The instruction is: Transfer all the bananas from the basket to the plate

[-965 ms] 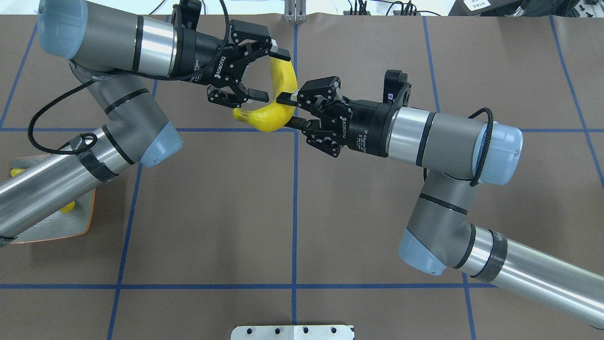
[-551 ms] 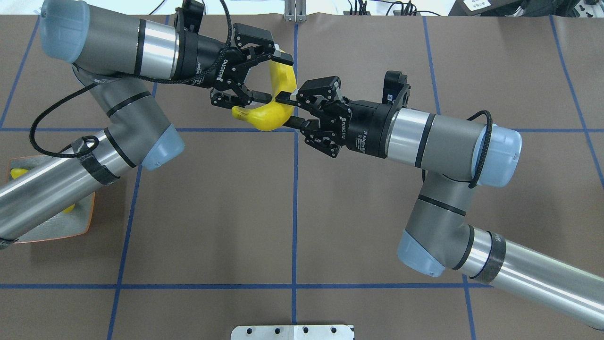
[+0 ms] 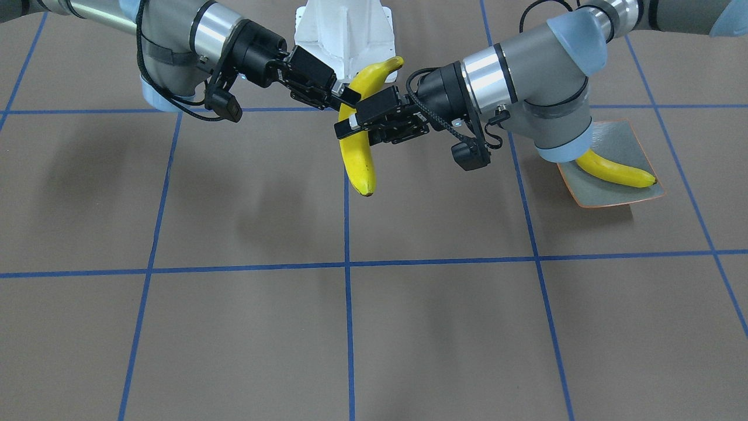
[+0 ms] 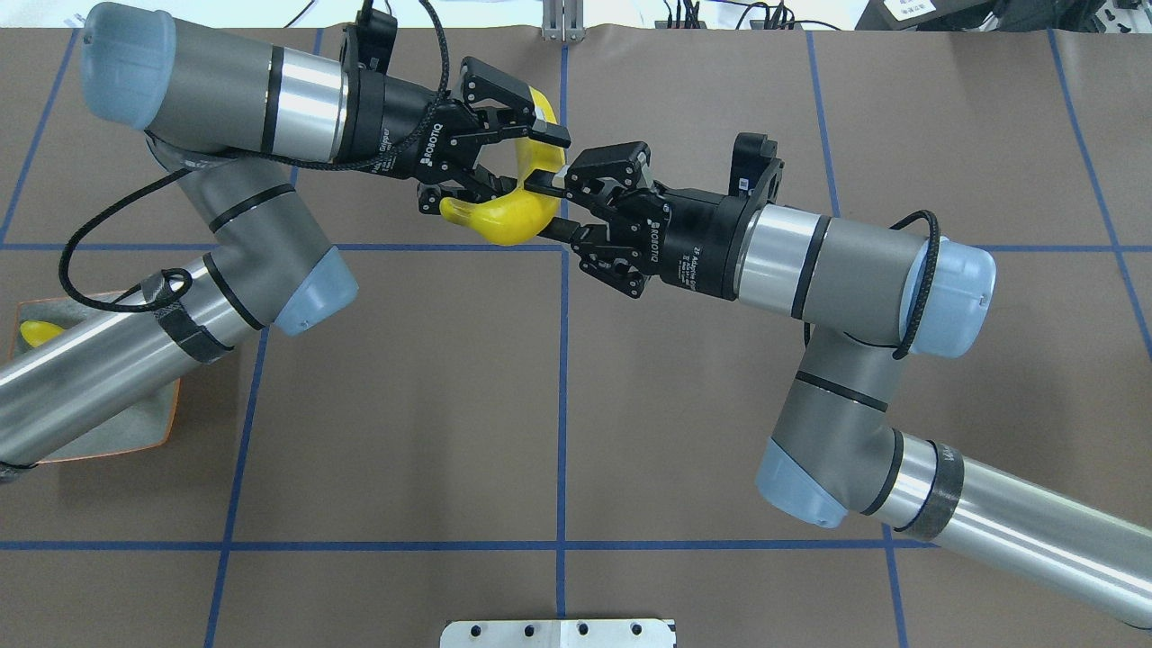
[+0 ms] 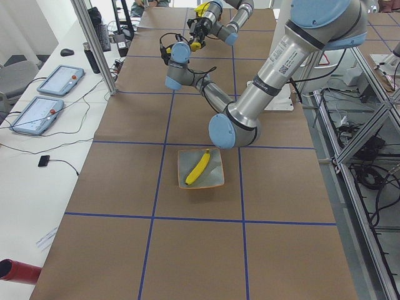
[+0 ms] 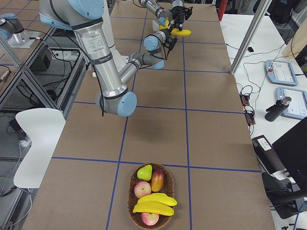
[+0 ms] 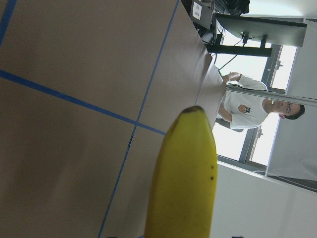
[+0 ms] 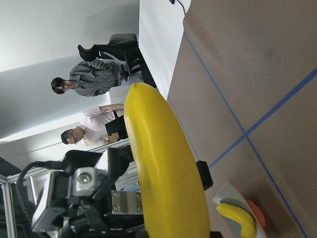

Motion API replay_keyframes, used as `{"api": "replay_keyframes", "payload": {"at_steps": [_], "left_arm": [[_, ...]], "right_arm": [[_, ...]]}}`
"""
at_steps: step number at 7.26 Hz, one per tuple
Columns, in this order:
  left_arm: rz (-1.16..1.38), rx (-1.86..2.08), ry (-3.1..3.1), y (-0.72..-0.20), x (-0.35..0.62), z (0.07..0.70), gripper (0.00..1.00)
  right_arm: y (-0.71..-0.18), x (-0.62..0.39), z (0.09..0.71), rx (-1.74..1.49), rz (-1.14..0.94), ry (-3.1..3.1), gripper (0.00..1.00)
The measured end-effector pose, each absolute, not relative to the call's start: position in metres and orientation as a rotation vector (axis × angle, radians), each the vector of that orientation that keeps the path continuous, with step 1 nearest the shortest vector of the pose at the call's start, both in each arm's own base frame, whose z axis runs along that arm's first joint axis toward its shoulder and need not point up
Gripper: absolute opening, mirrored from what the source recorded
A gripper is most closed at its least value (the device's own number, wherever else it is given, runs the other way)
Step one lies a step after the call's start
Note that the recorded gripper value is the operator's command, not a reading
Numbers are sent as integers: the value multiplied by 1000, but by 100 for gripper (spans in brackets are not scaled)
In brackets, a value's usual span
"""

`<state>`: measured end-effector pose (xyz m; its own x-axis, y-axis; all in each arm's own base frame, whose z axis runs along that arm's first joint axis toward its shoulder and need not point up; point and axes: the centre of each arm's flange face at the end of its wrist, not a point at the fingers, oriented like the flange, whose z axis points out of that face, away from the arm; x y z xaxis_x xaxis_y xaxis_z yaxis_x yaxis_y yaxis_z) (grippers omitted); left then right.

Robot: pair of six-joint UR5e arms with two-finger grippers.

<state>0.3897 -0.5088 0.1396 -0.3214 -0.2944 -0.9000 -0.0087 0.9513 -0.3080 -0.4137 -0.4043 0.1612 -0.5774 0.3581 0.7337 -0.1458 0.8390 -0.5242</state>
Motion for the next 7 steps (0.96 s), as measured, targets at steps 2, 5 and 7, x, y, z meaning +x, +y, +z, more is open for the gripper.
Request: {"api": "replay_keyframes", "payload": {"at_steps": [2, 5, 7], "left_arm": [[-281, -225, 1887, -503, 390, 138, 0], [-288, -223, 1873, -501, 388, 152, 0], [-306, -184, 1801, -511, 359, 209, 0]], "right_arm": [[-404, -413, 161, -153, 682, -2085, 100], [-396, -395, 182, -143, 669, -2074, 100], [-402, -375, 232, -40, 621, -1974, 100]]}}
